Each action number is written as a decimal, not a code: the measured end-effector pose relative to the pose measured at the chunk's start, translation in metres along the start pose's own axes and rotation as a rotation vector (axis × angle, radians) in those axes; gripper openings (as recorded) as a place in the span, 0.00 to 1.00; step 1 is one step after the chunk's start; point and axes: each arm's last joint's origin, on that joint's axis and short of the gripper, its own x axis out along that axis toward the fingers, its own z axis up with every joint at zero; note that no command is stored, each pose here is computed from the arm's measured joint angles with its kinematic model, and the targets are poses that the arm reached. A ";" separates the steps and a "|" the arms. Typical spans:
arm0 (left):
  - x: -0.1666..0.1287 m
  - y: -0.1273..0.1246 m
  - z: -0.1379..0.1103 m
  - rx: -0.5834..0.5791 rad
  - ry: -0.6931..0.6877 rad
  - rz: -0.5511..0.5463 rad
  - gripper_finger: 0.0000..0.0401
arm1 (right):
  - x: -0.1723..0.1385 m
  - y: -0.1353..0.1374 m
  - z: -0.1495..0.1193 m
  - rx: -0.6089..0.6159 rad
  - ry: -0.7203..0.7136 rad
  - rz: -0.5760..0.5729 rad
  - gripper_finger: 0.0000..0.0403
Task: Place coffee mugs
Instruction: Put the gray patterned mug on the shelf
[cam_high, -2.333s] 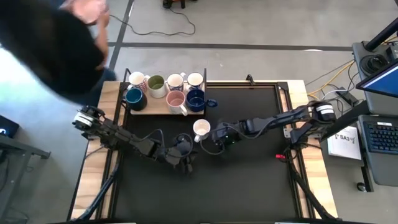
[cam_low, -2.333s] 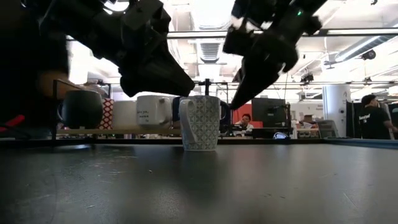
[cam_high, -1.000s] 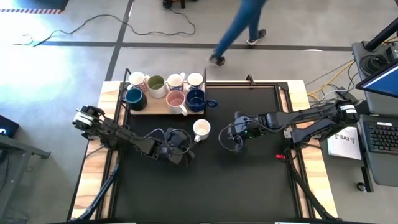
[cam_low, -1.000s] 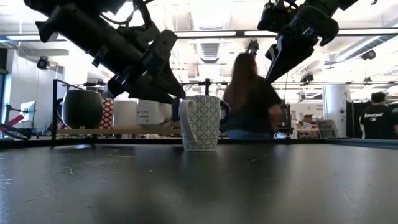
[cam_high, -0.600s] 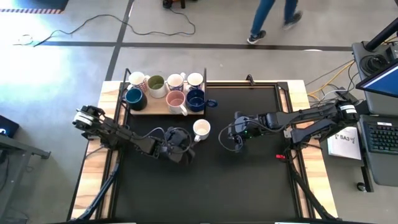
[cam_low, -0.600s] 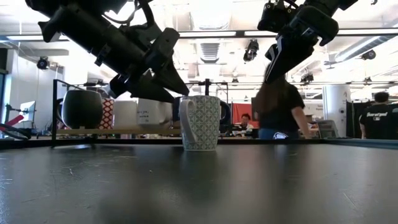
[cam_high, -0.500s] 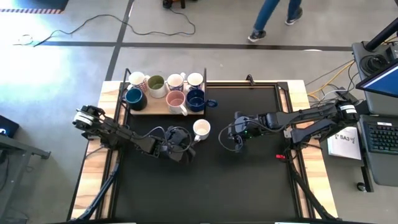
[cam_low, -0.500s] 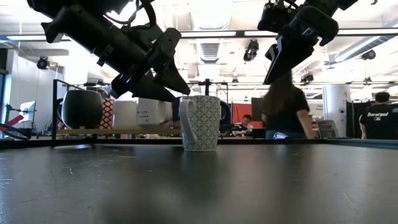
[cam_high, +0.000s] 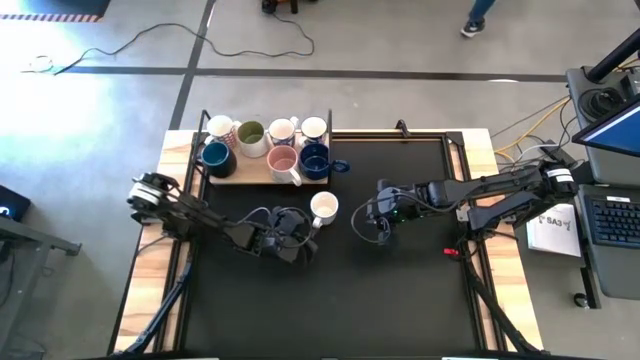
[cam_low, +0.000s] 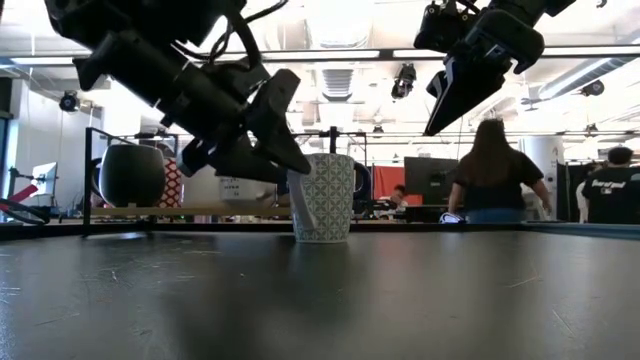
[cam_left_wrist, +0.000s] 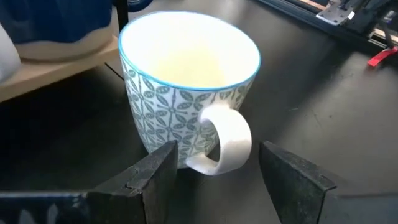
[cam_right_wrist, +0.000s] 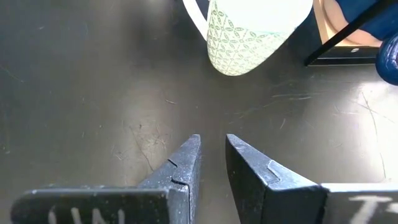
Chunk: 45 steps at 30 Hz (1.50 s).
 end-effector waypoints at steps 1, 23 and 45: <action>0.001 0.000 -0.001 0.002 -0.004 0.001 0.52 | 0.000 0.000 0.000 0.002 0.001 0.000 0.16; 0.004 0.001 -0.004 0.057 -0.034 0.042 0.15 | 0.000 0.000 -0.002 0.012 0.016 -0.001 0.16; -0.028 -0.007 0.010 0.089 -0.065 -0.004 0.13 | 0.000 0.000 -0.002 0.011 0.016 -0.001 0.16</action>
